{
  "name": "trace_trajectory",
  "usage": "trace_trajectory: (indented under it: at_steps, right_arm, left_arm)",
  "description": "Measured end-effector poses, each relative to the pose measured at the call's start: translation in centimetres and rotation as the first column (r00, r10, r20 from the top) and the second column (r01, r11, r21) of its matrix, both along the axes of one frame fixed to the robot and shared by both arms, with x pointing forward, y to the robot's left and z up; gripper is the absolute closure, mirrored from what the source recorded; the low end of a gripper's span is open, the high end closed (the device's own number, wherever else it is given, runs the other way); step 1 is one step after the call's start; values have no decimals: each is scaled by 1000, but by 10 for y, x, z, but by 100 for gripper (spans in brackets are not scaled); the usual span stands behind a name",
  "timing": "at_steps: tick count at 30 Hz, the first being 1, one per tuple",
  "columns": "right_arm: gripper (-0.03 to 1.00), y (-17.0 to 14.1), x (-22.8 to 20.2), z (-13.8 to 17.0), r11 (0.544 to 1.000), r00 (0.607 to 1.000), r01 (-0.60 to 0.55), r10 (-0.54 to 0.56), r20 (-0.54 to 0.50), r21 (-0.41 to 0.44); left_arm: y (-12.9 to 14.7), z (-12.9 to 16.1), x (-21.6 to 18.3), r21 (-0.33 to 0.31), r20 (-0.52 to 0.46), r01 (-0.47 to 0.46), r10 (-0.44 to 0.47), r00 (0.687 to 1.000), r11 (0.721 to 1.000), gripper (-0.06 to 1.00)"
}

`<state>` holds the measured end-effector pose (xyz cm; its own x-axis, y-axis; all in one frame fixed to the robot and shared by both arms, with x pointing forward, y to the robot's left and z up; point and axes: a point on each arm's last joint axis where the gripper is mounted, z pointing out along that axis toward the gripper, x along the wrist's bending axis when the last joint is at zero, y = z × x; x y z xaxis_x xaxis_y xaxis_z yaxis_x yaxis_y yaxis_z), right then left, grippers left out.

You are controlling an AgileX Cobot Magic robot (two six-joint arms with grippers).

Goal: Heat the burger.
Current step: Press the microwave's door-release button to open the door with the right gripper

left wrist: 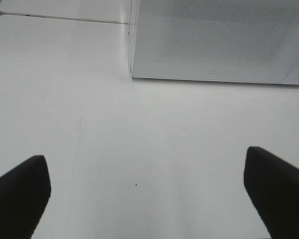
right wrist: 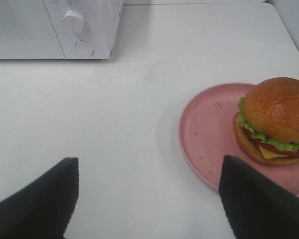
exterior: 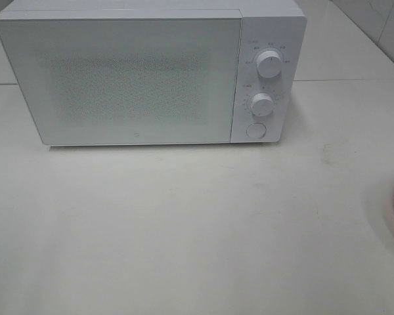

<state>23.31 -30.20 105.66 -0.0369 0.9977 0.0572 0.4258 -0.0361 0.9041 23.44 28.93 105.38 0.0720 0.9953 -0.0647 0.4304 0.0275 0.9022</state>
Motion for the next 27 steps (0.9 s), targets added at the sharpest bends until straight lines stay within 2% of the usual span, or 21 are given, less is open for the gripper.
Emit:
trace_trajectory:
  at_steps: [21, 27]
  right_arm:
    - [20, 2, -1, 7, 1000, 1000, -13, 13, 15, 20]
    - [20, 3, 15, 14, 1000, 1000, -12, 12, -14, 20]
  left_arm:
    - [0, 0, 0, 0, 0, 0, 0, 1000, 1000, -3]
    - [0, 0, 0, 0, 0, 0, 0, 1000, 1000, -3]
